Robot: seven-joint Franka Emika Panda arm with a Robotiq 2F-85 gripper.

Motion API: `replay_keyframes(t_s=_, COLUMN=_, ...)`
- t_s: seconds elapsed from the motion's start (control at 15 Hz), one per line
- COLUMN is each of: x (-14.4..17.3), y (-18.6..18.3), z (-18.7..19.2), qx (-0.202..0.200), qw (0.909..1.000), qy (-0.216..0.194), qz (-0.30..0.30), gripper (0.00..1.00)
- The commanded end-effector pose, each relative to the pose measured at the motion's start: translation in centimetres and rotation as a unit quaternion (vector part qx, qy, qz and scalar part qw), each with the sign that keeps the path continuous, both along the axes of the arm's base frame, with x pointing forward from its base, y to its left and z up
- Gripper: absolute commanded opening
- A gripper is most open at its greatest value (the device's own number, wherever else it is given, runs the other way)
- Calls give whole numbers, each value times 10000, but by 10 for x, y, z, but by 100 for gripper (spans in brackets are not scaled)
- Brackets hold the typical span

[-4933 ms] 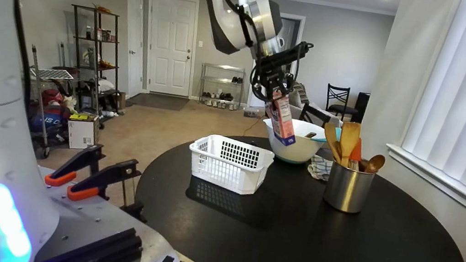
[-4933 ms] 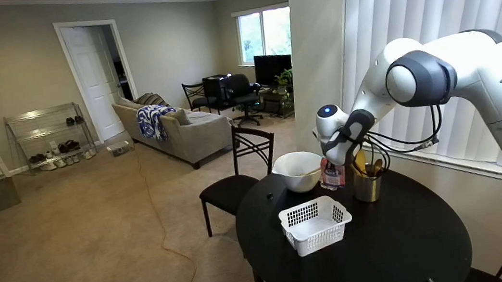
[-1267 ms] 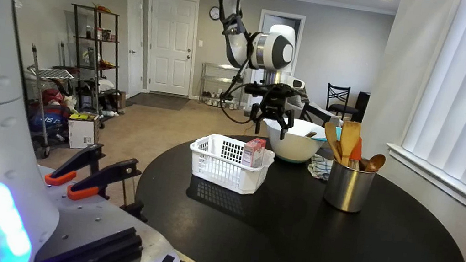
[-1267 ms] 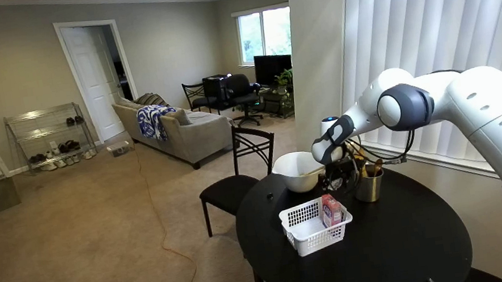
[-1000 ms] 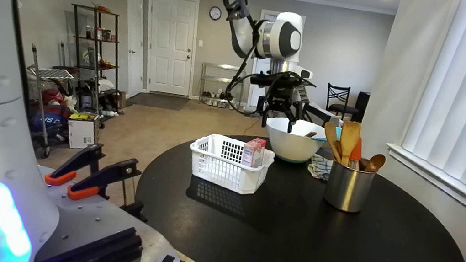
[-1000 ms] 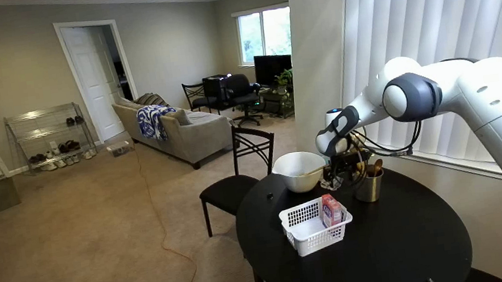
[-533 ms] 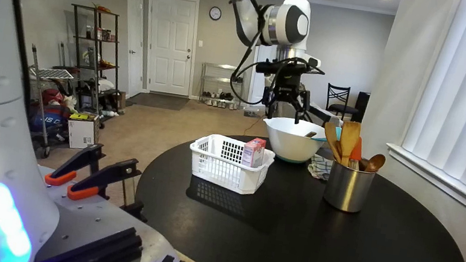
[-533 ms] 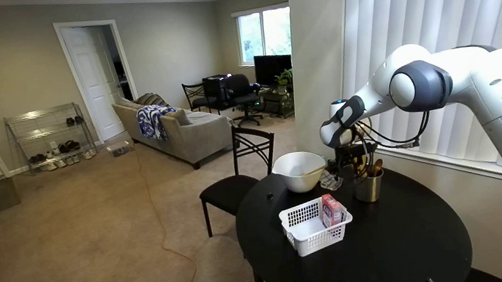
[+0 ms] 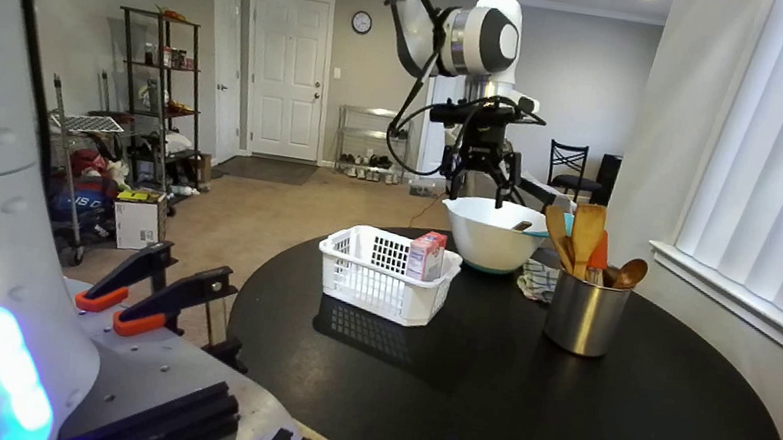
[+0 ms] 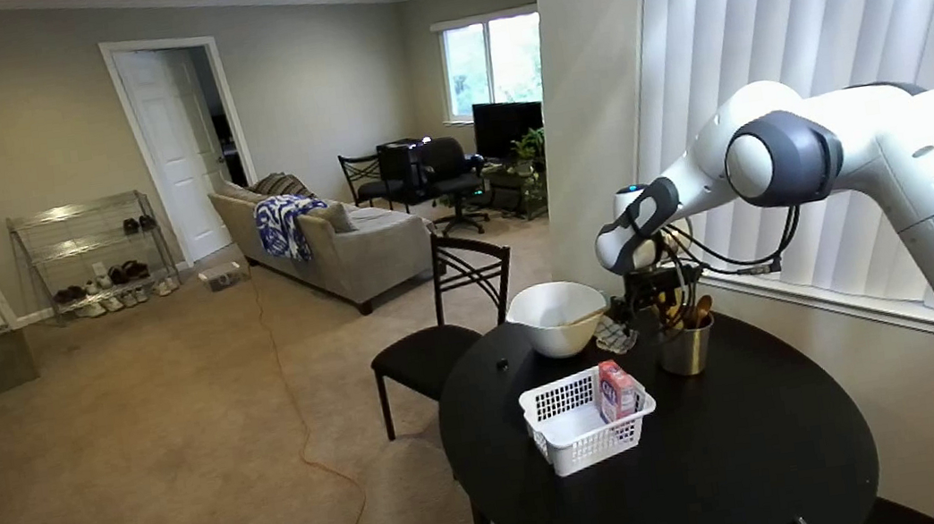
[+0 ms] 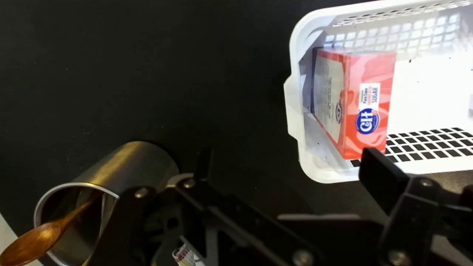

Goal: Put the box in the basket.

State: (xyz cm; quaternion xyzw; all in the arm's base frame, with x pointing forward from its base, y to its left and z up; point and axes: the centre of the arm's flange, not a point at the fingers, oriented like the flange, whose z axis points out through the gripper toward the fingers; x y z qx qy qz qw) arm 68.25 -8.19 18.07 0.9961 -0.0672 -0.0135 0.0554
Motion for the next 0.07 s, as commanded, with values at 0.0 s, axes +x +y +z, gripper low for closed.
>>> replay_keyframes(t_s=0.0, x=0, y=0, z=0, qx=0, qw=10000, qy=0, qz=0, gripper=100)
